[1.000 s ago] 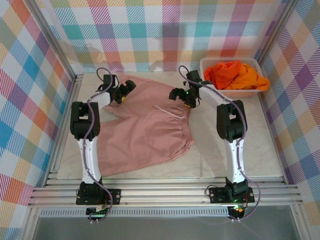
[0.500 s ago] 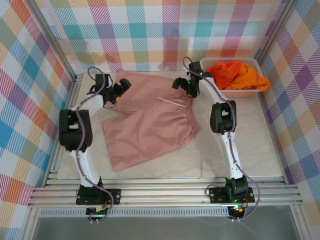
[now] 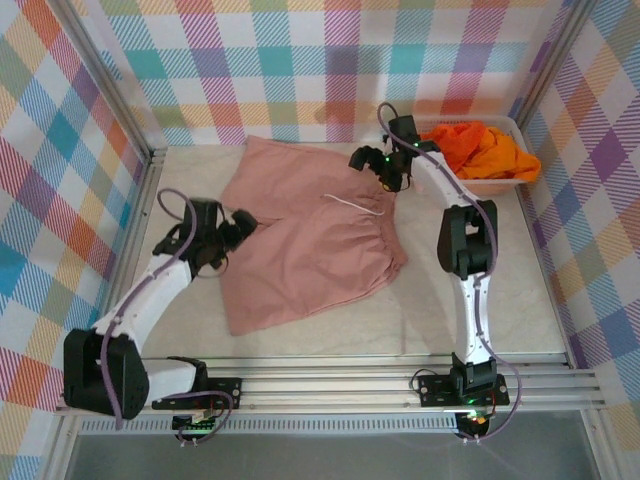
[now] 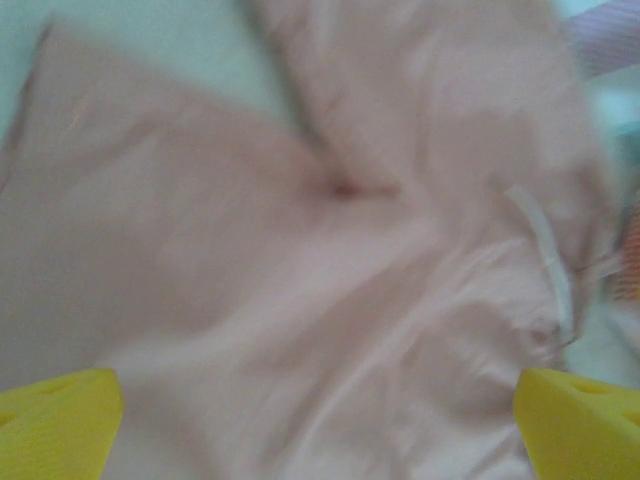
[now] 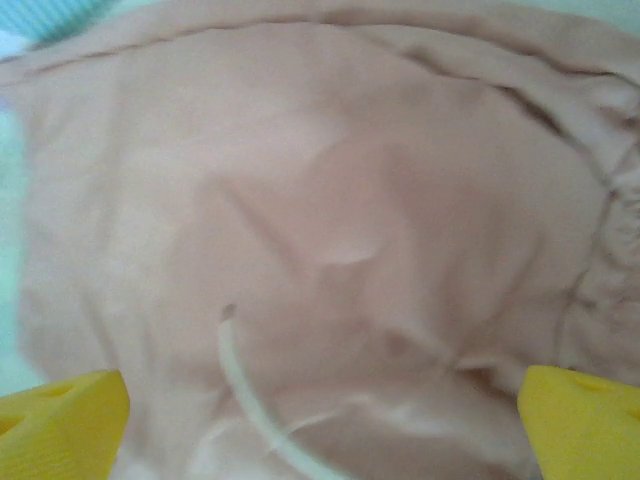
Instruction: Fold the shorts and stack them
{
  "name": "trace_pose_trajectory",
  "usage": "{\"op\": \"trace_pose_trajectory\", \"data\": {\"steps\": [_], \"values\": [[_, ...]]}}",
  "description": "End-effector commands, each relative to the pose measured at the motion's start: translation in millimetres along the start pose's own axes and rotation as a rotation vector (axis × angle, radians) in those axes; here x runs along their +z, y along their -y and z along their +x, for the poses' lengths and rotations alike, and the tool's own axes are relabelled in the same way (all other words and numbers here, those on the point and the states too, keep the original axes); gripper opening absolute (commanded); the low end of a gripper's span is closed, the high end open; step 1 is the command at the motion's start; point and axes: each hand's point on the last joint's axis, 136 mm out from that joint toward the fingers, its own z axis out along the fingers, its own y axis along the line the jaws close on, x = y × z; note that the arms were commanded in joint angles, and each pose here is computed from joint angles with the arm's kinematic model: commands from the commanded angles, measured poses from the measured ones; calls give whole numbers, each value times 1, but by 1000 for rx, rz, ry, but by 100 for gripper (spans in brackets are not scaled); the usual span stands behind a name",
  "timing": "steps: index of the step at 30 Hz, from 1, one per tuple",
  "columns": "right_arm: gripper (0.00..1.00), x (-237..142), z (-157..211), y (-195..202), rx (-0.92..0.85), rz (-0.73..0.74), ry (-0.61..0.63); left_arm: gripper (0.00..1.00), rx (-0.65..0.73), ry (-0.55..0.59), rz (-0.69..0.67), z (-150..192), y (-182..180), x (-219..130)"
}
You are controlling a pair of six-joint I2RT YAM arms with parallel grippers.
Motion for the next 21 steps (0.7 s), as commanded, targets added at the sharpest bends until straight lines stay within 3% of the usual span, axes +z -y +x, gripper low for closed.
{"op": "trace_pose_trajectory", "data": {"steps": [1,8,16,21], "values": [[99,-56,-5,-57,-73,-152,94,99,-109,0,-166,28,-50,-23],[99,-110,52,-46,-140,-136,111,91,-177,-46,-267,81,-91,-49],[99,-129,131,32,-156,56,53,79,-139,-163,-476,134,-131,-42],[96,-125,173,80,-115,142,0,72,-104,-183,-505,145,-138,-25]]}}
